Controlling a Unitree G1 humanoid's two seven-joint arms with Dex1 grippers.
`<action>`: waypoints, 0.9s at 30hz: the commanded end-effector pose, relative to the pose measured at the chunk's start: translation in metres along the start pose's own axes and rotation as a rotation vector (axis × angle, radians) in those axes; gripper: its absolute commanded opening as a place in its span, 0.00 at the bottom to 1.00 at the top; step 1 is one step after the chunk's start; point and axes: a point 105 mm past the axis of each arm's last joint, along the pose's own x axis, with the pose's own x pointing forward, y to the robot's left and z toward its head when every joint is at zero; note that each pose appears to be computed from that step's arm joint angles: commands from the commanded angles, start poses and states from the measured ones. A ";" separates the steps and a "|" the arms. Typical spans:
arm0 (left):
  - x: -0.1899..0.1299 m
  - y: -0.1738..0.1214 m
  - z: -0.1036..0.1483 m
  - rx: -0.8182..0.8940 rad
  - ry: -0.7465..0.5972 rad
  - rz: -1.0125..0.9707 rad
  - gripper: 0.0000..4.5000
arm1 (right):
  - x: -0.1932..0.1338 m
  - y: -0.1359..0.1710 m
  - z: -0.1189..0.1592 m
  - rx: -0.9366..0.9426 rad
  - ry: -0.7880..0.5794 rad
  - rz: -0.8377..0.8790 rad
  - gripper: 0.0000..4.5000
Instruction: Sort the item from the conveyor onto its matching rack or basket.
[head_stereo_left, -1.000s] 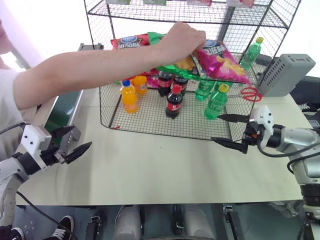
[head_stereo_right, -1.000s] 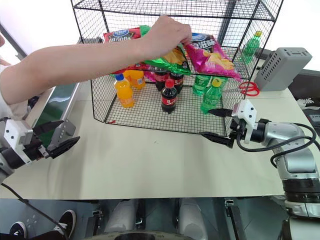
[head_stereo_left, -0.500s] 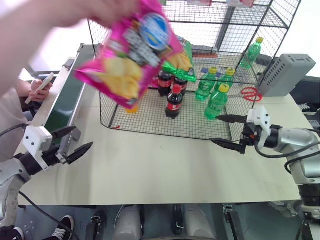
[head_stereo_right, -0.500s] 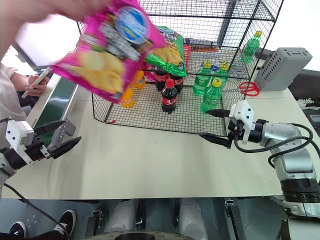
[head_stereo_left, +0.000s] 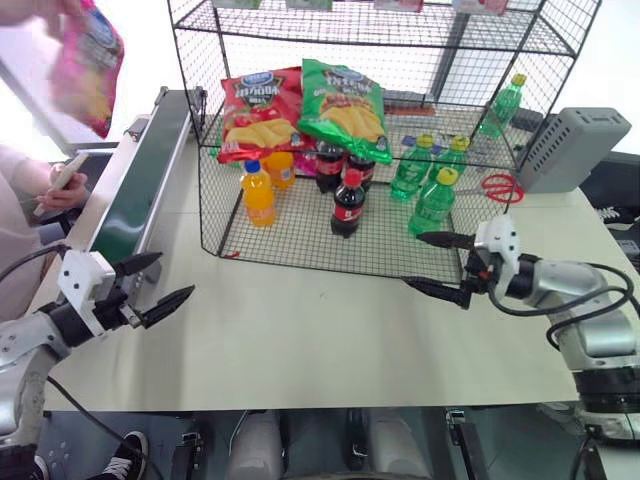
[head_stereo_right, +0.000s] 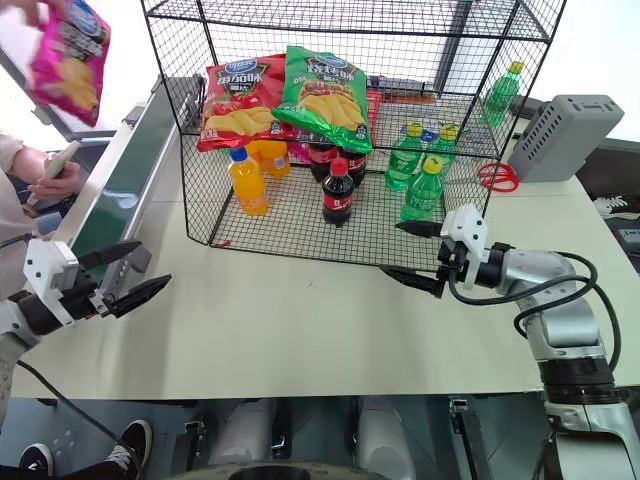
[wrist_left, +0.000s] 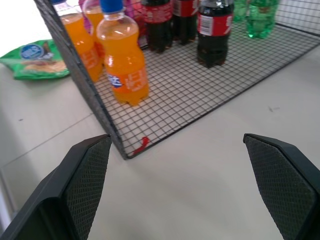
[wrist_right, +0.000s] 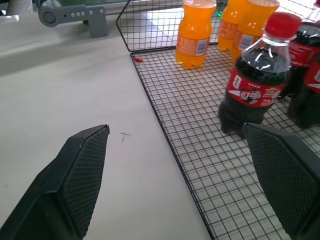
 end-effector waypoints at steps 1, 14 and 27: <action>-0.006 0.002 0.001 0.043 -0.007 -0.001 1.00 | -0.003 0.006 0.004 -0.026 0.008 0.031 0.99; -0.004 0.018 0.002 0.108 -0.037 0.035 1.00 | 0.008 -0.020 0.000 -0.089 0.007 -0.001 0.99; -0.010 0.033 0.000 0.132 -0.053 0.116 1.00 | 0.022 -0.027 0.002 -0.121 -0.027 0.004 0.99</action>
